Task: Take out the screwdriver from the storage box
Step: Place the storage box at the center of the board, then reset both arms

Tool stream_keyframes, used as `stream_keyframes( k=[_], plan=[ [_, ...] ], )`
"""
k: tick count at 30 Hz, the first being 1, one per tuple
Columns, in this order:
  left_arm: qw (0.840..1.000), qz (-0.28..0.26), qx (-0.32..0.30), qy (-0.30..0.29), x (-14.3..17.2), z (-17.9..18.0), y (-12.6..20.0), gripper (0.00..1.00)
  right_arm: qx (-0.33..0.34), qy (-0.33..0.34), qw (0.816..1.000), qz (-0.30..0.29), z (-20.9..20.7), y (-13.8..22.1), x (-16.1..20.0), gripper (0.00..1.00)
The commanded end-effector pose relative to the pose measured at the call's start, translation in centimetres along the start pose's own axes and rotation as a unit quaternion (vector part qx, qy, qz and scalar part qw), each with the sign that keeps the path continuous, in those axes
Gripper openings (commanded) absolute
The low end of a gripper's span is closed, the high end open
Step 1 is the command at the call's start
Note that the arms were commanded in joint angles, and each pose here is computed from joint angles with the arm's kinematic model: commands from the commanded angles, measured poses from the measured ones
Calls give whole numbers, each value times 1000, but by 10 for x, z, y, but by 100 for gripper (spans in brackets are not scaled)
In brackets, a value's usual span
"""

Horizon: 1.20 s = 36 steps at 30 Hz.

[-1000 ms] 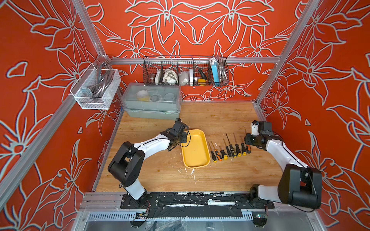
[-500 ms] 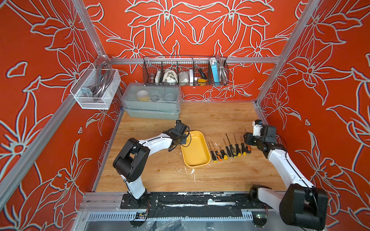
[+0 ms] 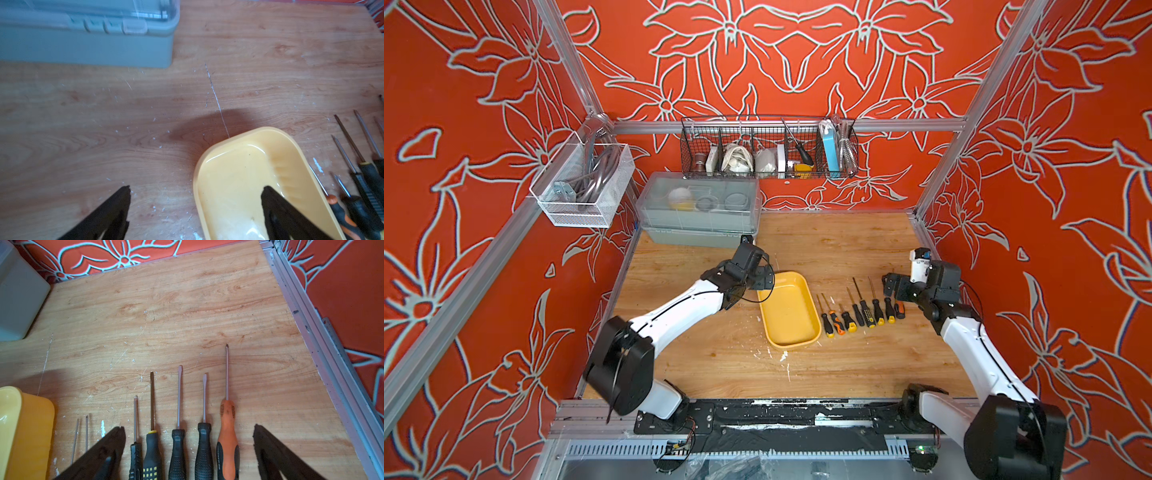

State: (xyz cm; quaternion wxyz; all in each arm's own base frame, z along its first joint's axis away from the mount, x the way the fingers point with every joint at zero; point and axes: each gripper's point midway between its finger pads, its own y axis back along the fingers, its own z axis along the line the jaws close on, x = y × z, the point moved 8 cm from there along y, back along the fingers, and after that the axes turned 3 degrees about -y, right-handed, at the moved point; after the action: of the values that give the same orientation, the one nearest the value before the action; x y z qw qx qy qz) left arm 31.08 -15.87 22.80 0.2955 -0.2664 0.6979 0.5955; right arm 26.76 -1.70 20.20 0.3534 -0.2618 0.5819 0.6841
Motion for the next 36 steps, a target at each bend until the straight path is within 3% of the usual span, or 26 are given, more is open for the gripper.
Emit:
stream_keyframes(
  k=[1, 8, 10, 12, 14, 18, 20, 24, 30, 34, 36],
  plan=[
    [999, 13, -53, 3, 17, 20, 18, 99, 10, -4, 1000, -20, 1, 7, -1, 99],
    [986, -27, -153, 66, 32, 69, 45, 99, 13, 6, 996, -89, -1, 7, 1, 100],
    [983, -29, -168, 71, 36, 84, 43, 99, -33, 2, 992, -124, 4, 2, 7, 100],
    [980, -43, -180, 72, 43, 97, 40, 99, -115, 65, 979, -154, 18, -1, 17, 100],
    [979, -79, -174, 68, 51, 108, 40, 99, -145, 116, 970, -156, 23, -6, 27, 100],
    [969, -203, -139, 32, 66, 119, 48, 99, -107, 114, 977, -146, 13, -19, 37, 100],
    [961, -230, -150, 43, 71, 133, 47, 99, -103, 121, 973, -167, 11, -23, 38, 100],
    [953, -222, -206, 19, 63, 150, 38, 99, -75, 119, 971, -192, 5, -29, 40, 100],
    [948, -196, -253, -3, 72, 169, -1, 99, -69, 120, 970, -200, 0, -44, 50, 100],
    [953, -203, -225, -2, 83, 173, -26, 99, -58, 116, 975, -180, -2, -54, 46, 100],
    [961, -181, -211, 7, 82, 175, -26, 99, -41, 110, 978, -175, -4, -58, 52, 100]
  ],
)
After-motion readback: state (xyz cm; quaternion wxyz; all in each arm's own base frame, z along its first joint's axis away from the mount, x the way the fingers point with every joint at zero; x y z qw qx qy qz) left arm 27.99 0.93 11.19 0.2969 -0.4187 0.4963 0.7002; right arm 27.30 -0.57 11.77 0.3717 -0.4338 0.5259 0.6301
